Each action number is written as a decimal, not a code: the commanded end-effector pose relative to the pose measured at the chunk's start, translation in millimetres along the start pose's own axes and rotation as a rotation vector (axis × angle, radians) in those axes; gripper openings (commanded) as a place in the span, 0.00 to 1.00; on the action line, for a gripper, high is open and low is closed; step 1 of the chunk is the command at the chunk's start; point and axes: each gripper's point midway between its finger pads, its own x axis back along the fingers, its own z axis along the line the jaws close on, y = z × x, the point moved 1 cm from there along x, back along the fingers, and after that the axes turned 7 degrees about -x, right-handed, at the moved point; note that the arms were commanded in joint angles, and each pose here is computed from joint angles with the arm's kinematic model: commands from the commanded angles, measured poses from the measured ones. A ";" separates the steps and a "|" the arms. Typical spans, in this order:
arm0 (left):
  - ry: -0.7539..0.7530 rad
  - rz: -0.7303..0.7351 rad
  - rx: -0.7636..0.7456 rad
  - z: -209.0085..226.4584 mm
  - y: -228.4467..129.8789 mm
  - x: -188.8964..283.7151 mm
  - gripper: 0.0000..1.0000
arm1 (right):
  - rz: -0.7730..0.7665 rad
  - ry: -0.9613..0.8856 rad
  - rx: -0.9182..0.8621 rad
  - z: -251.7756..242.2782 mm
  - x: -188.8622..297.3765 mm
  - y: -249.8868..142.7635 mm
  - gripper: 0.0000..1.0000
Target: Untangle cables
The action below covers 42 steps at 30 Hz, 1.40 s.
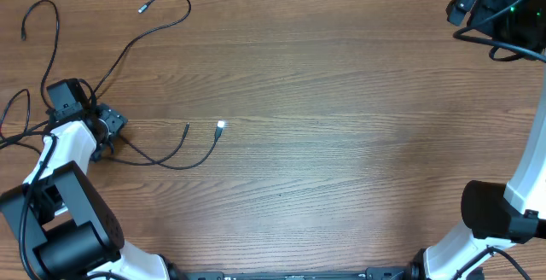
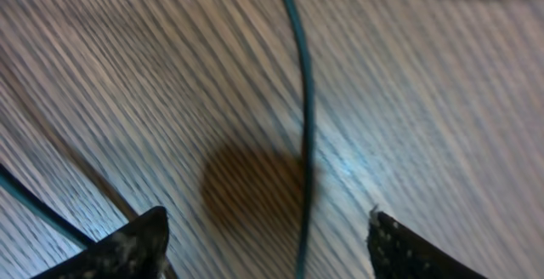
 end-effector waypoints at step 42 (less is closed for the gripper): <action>0.244 0.179 -0.108 44.7 -28.3 -55.9 0.30 | -0.022 0.008 -0.004 0.2 8.6 0.9 1.00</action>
